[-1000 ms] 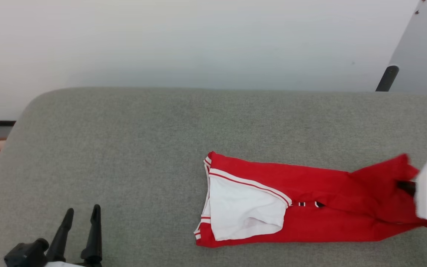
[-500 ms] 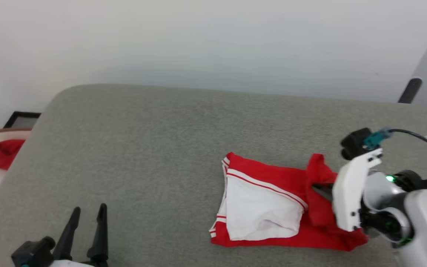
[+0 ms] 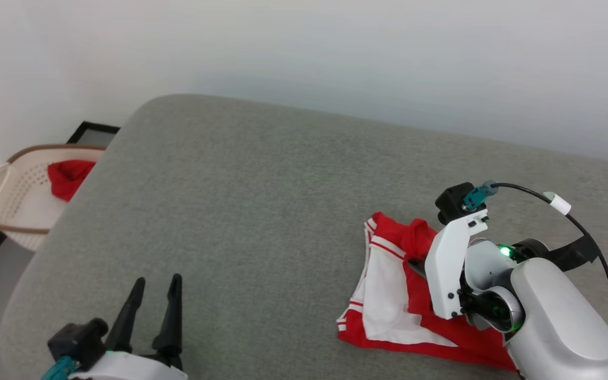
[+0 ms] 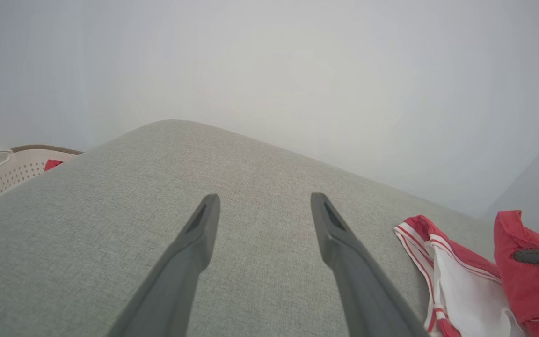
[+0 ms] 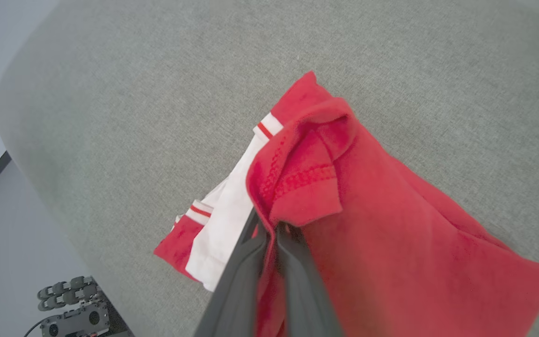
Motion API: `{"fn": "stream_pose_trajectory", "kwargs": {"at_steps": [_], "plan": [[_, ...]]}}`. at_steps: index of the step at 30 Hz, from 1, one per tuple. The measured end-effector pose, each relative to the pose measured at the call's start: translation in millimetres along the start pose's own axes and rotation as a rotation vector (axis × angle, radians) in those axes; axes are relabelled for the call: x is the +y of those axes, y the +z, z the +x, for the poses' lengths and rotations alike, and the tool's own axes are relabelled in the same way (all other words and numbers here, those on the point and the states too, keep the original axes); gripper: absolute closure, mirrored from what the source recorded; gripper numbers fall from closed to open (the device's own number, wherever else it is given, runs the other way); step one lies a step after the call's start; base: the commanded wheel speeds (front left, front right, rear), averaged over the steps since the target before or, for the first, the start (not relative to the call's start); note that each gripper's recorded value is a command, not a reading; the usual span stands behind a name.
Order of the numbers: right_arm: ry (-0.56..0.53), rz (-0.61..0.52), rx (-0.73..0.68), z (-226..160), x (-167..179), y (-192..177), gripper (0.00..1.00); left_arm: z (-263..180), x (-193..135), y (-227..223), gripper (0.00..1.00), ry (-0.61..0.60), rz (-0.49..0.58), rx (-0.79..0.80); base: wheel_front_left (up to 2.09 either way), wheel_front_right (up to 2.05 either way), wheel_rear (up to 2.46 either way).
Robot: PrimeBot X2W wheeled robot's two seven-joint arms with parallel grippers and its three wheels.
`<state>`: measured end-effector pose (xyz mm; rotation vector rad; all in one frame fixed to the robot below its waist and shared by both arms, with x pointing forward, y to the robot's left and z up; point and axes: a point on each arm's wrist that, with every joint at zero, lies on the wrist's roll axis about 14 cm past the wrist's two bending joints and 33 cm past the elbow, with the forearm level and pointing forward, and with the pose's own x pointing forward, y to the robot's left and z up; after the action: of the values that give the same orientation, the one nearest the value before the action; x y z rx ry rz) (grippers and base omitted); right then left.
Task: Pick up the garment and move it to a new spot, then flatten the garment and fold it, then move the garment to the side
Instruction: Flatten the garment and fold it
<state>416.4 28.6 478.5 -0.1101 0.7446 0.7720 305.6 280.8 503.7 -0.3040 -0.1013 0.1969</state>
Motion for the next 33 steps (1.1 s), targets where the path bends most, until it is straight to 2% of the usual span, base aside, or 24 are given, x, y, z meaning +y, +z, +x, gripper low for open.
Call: {"fn": "stream_pose_trajectory", "kwargs": {"at_steps": [9,10,11,12,13,14,16,17,18,26,33], "plan": [[0.006,0.003,0.062,33.4,-0.3,-13.3,1.00,0.4,5.7,-3.3,0.00,0.031,-0.010,0.011,0.00,0.00,0.00],[0.006,0.004,0.064,35.4,-0.7,-14.0,0.98,1.2,5.4,-3.3,0.00,0.031,-0.010,0.011,0.00,0.00,0.00],[0.005,-0.002,0.062,36.8,-0.8,-13.3,0.73,1.6,5.4,-3.9,0.00,0.031,-0.011,0.012,0.00,0.00,0.00],[0.006,-0.008,0.060,37.4,-0.2,-12.0,0.58,2.0,5.0,-4.5,0.00,0.031,-0.011,0.014,0.00,0.00,0.00],[0.011,-0.010,0.058,37.4,1.2,-10.1,0.55,2.7,4.6,-4.5,0.00,0.030,-0.012,0.014,0.00,0.00,0.00],[0.013,-0.015,0.053,36.9,1.6,-8.2,0.46,3.4,4.2,-4.7,0.00,0.028,-0.013,0.014,0.00,0.00,0.00],[0.019,-0.024,0.045,35.5,3.4,-5.0,0.10,4.8,3.7,-4.6,0.00,0.026,-0.013,0.013,0.00,0.00,0.00],[0.025,-0.026,0.033,34.3,4.8,-2.2,0.03,5.8,3.2,-4.2,0.00,0.024,-0.013,0.012,0.00,0.00,0.00],[0.028,-0.032,0.027,32.7,5.7,-0.4,0.00,6.6,2.5,-3.9,0.00,0.021,-0.013,0.011,0.00,0.00,0.00],[0.044,-0.047,-0.053,12.5,5.6,17.5,0.00,14.9,-8.7,-4.2,0.00,-0.021,-0.011,0.011,0.00,0.00,0.00],[-0.014,-0.084,-0.169,-20.2,-17.9,32.3,0.00,21.7,-21.9,-5.6,0.00,-0.071,0.001,0.014,0.00,0.00,0.00]]}}
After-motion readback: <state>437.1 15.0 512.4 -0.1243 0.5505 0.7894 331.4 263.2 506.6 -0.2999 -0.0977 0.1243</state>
